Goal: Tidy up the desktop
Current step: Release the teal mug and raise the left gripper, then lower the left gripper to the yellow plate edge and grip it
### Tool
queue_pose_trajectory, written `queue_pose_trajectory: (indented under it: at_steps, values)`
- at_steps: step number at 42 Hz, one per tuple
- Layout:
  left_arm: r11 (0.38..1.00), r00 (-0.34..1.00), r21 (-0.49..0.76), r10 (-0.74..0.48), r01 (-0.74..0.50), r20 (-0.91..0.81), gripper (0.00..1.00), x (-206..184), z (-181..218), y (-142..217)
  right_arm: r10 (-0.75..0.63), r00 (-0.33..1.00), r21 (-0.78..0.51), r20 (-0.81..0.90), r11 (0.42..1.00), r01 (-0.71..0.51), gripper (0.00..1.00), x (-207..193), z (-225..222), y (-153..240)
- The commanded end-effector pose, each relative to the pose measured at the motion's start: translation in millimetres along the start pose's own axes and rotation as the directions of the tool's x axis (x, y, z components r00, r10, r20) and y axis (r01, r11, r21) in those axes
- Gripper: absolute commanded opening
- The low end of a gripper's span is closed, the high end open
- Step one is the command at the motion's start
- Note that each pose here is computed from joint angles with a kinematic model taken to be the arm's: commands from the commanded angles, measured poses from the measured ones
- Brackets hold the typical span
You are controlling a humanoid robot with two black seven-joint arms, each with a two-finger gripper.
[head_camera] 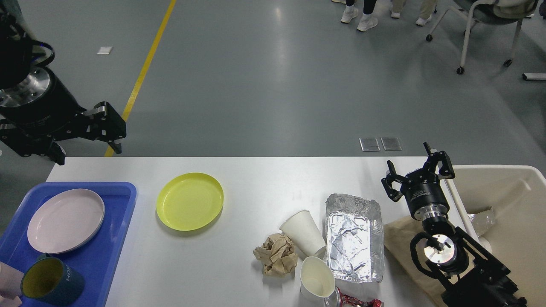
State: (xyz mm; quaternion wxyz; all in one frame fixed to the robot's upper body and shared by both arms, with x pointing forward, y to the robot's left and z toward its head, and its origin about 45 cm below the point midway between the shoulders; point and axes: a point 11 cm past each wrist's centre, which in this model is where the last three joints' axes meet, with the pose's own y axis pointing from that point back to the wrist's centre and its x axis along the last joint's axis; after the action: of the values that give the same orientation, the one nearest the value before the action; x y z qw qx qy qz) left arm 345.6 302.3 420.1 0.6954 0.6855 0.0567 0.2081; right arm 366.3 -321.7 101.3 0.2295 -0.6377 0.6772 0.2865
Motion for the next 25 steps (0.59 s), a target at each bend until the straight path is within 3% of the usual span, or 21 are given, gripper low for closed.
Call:
queue_pose_trajectory:
  at_steps: [1,19,25]
  values:
    - [1.000,1.000,-0.009,0.019,-0.018,0.012,0.96,-17.4,26.9,15.3,0.000,1.000,-0.001,0.001,1.000,0.000,1.00,-0.3,0.5,0.0]
    - [0.997,0.998,-0.075,-0.028,0.024,-0.056,0.96,-27.6,31.0,8.6,0.000,1.000,0.000,0.000,1.000,0.000,1.00,0.1,-0.1,0.0]
    - [0.997,0.994,-0.041,-0.067,0.064,-0.087,0.96,-29.2,19.4,-25.3,0.000,1.000,0.000,0.000,1.000,0.000,1.00,0.1,-0.1,0.0]
